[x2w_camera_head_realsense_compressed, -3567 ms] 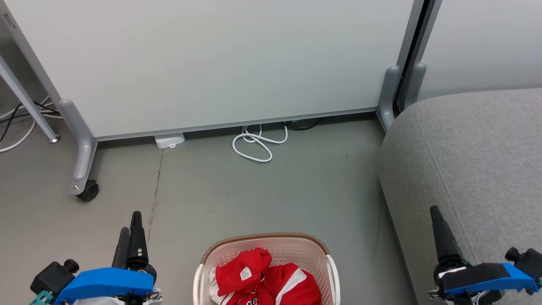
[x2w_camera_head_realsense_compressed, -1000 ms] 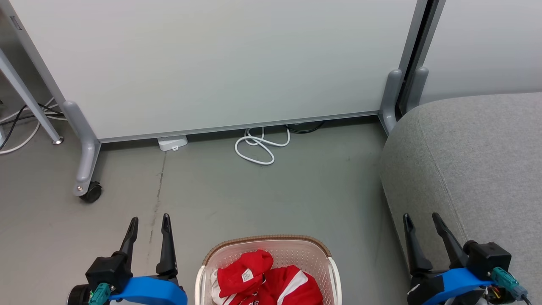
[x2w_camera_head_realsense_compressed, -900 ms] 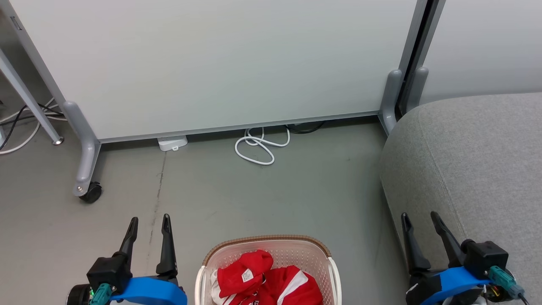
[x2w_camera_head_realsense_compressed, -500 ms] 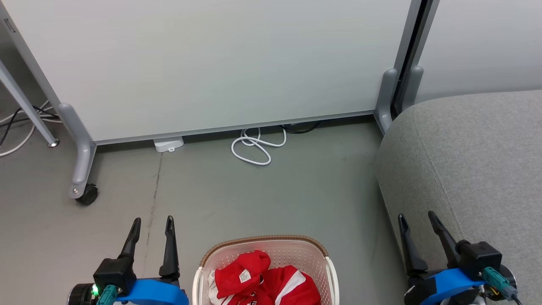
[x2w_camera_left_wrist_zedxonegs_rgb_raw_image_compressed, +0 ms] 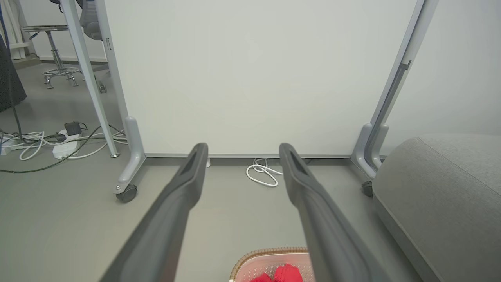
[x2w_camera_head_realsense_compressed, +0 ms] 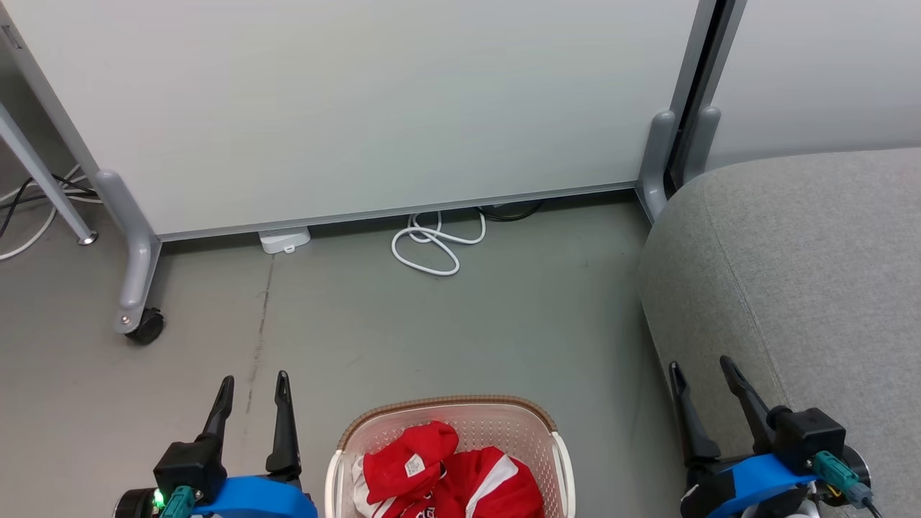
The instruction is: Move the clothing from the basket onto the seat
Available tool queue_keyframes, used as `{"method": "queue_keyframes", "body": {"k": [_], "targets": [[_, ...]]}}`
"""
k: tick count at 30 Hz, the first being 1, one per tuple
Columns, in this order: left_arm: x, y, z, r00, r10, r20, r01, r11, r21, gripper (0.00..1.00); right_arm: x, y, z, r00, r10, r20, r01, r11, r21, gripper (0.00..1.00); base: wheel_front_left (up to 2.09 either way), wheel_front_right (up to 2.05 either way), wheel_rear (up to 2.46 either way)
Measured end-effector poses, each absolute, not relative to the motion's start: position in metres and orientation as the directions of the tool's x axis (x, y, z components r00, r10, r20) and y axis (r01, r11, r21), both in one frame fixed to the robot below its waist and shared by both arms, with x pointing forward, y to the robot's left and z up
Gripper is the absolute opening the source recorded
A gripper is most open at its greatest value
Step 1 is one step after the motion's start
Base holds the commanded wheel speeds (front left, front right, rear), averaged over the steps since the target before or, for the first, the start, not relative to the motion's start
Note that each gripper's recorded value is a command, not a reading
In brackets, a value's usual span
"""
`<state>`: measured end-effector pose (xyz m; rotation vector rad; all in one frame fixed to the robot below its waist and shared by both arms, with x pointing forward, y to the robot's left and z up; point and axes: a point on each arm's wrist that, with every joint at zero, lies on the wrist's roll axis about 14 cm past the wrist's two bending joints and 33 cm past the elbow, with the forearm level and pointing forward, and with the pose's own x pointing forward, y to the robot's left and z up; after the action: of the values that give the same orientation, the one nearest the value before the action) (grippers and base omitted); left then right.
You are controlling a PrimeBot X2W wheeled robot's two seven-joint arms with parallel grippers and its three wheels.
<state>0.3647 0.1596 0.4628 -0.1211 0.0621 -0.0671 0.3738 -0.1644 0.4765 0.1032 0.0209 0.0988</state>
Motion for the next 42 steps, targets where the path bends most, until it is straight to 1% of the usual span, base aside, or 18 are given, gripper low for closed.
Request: {"method": "queue_keyframes", "body": {"k": [1, 7, 15, 19, 27, 38, 42], "targets": [[0.365, 0.16, 0.463, 0.996, -0.071, -0.058, 0.063, 0.99, -0.123, 1.0, 0.374, -0.164, 0.476, 0.995, 0.099, -0.016, -0.097, 0.99, 0.104, 1.0, 0.0, 0.0, 0.0], [0.375, 0.143, 0.431, 0.98, -0.12, -0.159, 0.097, 0.984, -0.147, 1.0, 0.38, -0.16, 0.478, 0.993, 0.115, -0.012, -0.113, 0.989, 0.097, 1.0, 0.0, 0.0, 0.0], [0.395, 0.11, 0.372, 0.914, -0.231, -0.333, 0.182, 0.968, -0.172, 1.0, 0.397, -0.159, 0.464, 0.991, 0.124, -0.05, -0.119, 0.989, 0.091, 1.0, 0.0, 0.0, 0.0], [0.402, 0.094, 0.337, 0.855, -0.295, -0.427, 0.249, 0.955, -0.162, 1.0, 0.408, -0.164, 0.453, 0.99, 0.115, -0.077, -0.108, 0.99, 0.089, 1.0, 0.0, 0.0, 0.0], [0.411, 0.062, 0.27, 0.719, -0.393, -0.573, 0.358, 0.916, -0.179, 1.0, 0.417, -0.181, 0.411, 0.98, 0.068, -0.185, -0.049, 0.993, 0.103, 1.0, 0.0, 0.0, 0.0], [0.398, 0.048, 0.177, 0.509, -0.421, -0.751, 0.444, 0.876, -0.19, 1.0, 0.412, -0.207, 0.358, 0.948, -0.014, -0.319, 0.053, 0.992, 0.114, 1.0, 0.0, 0.0, 0.0], [0.392, 0.053, 0.149, 0.447, -0.377, -0.811, 0.461, 0.874, -0.152, 1.0, 0.411, -0.213, 0.347, 0.937, -0.034, -0.346, 0.079, 0.99, 0.116, 1.0, 0.0, 0.0, 0.0]]}}
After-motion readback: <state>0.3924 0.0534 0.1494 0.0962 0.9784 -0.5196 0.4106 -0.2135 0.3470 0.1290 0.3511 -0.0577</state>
